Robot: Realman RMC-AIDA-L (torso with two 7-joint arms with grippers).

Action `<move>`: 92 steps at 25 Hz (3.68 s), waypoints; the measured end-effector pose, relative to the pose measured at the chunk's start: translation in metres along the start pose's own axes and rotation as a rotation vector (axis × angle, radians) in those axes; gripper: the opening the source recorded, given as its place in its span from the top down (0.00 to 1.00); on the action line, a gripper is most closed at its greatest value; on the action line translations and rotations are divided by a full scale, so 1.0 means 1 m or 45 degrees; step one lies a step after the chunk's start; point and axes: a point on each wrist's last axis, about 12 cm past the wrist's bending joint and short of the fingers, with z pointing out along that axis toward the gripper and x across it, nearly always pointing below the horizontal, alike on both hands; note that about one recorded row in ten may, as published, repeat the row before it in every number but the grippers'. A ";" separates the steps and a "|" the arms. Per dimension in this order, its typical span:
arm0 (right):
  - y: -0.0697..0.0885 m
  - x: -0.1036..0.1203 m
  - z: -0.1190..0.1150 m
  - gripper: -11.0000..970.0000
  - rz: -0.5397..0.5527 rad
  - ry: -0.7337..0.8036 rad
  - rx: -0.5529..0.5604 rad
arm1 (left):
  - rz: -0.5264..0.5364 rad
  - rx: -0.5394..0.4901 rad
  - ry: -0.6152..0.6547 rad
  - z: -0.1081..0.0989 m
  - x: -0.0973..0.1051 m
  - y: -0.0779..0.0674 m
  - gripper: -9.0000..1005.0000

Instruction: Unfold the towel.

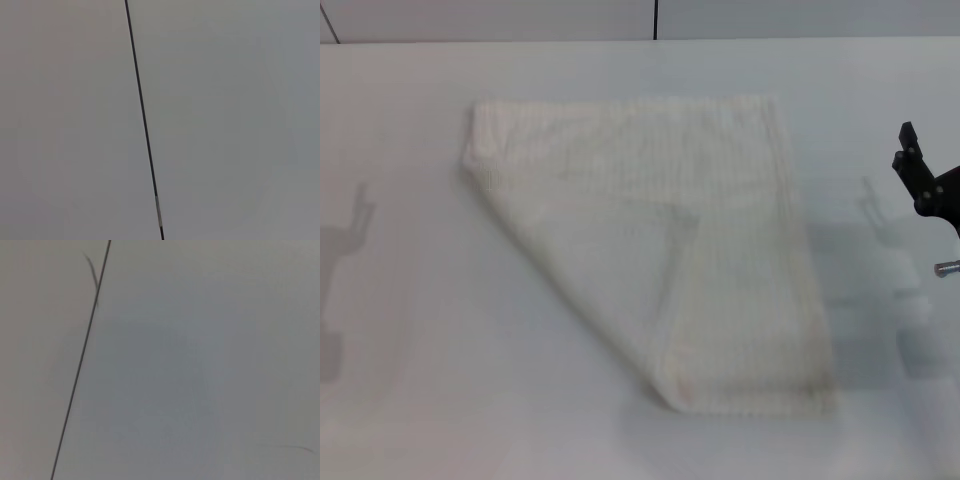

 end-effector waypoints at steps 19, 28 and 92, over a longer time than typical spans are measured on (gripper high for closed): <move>0.021 -0.019 0.028 0.24 0.168 0.040 -0.063 | 0.005 0.075 0.013 0.013 -0.004 -0.016 0.22; 0.043 -0.081 0.070 0.27 0.138 0.259 -0.207 | -0.057 0.310 0.271 0.061 -0.049 -0.046 0.22; 0.035 -0.087 0.215 0.98 0.363 1.485 -0.552 | 0.319 1.148 0.784 0.086 -0.132 -0.194 0.25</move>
